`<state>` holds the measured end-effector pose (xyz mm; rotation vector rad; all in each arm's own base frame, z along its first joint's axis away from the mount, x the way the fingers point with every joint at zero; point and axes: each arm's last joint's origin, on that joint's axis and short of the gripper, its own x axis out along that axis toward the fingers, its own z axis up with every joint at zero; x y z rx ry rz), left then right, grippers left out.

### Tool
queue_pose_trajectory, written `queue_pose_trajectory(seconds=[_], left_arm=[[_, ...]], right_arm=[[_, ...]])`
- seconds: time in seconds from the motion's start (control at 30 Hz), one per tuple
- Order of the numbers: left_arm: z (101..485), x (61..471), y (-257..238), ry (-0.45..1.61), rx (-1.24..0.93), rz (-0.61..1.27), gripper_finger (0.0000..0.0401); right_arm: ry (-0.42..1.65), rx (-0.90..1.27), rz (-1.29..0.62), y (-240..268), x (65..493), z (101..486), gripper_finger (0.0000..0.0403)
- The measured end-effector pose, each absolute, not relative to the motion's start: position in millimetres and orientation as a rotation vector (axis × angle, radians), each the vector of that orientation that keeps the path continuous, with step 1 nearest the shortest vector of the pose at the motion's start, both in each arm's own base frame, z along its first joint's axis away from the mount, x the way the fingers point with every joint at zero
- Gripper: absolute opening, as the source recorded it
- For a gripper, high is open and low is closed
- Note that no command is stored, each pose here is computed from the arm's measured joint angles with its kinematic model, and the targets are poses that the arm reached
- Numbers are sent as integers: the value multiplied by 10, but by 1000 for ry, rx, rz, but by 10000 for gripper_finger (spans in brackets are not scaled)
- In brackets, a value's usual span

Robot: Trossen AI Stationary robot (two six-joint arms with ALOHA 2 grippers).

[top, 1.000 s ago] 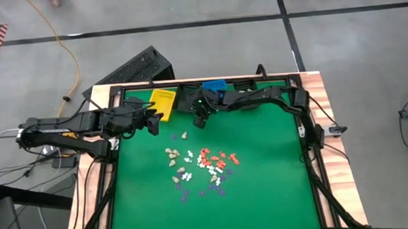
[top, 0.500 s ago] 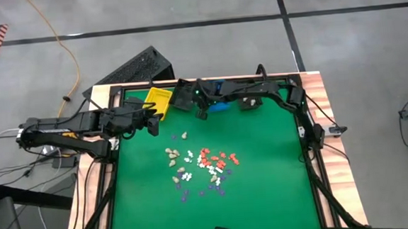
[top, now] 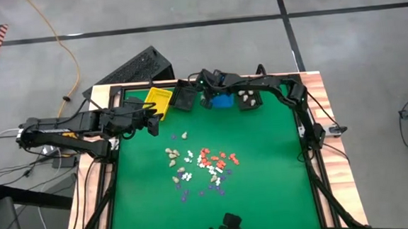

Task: Sort Halloween decoration
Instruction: Put the white skull toy into the right black basket

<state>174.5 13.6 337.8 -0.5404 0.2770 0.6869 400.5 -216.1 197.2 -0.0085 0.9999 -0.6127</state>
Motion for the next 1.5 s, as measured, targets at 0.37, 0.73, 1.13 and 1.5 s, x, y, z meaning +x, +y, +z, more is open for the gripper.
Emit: queue_pose_trajectory(seconds=[0.37, 0.73, 1.13, 1.5], left_arm=[[3378, 1745, 136, 278, -537, 687, 176], [3377, 1745, 136, 281, -525, 686, 176], [3378, 1745, 136, 274, -546, 688, 176], [3380, 1739, 162, 250, -570, 727, 176]], right_arm=[[1123, -21, -617, -2071, 3944, 1916, 72], [937, -45, -634, -2087, 4117, 2199, 72], [860, 239, -645, -2380, 3974, 2159, 45], [917, 394, -513, -2512, 3809, 2121, 15]])
